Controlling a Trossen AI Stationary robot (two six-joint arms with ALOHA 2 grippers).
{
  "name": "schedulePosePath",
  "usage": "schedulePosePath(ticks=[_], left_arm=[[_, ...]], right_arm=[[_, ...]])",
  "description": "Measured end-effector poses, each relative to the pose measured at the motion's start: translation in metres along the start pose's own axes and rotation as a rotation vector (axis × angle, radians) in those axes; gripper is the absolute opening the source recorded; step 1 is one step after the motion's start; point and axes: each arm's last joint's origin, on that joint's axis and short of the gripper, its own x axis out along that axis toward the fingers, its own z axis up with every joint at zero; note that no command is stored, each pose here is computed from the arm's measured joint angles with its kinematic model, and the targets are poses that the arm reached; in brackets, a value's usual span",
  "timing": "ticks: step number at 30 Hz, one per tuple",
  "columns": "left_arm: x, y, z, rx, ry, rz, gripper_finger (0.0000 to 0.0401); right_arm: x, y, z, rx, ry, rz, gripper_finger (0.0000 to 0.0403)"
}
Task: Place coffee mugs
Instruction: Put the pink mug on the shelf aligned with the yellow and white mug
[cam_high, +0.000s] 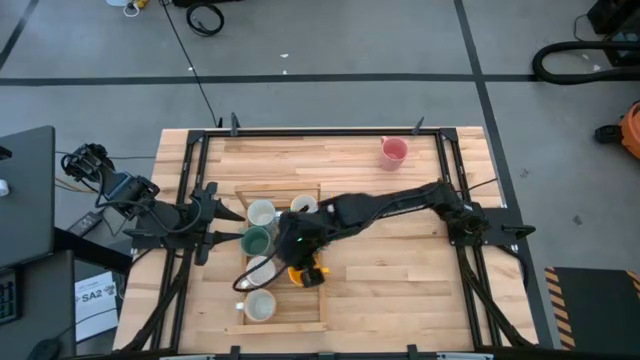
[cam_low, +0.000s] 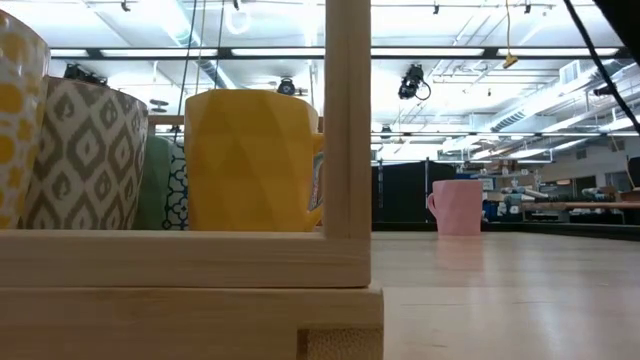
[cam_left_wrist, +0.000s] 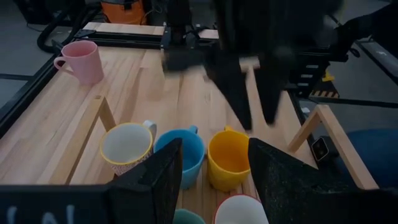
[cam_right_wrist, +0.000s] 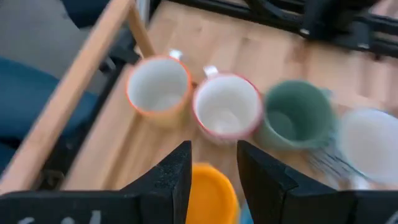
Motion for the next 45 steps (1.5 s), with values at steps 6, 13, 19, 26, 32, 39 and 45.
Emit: schedulePosePath(ticks=[6, 13, 19, 26, 32, 39, 45], left_arm=[[0.0, 0.0, 0.0, 0.0, 0.001, 0.0, 0.0188], [0.0, 0.0, 0.0, -0.002, 0.001, 0.0, 0.0188], [0.0, 0.0, 0.0, -0.005, 0.001, 0.001, 0.0188], [0.0, 0.0, 0.0, -0.004, 0.001, 0.001, 0.0188], [0.0, 0.0, 0.0, -0.003, 0.001, 0.001, 0.0188], [0.0, 0.0, 0.0, -0.003, 0.001, 0.001, 0.0188], [0.0, 0.0, 0.0, 0.002, 0.001, 0.002, 0.0188]], right_arm=[[-0.046, 0.003, -0.012, -0.047, 0.123, -0.099, 0.0133], [-0.081, -0.005, -0.048, -0.018, 0.306, -0.134, 0.0133], [-0.121, -0.032, -0.101, 0.066, 0.369, -0.307, 0.0133], [-0.169, -0.066, -0.176, 0.251, 0.279, -0.458, 0.0133], [-0.188, -0.088, -0.233, 0.402, 0.262, -0.573, 0.0133], [-0.184, -0.109, -0.272, 0.448, 0.375, -0.701, 0.0133], [-0.176, -0.133, -0.287, 0.478, 0.401, -0.736, 0.0133]])
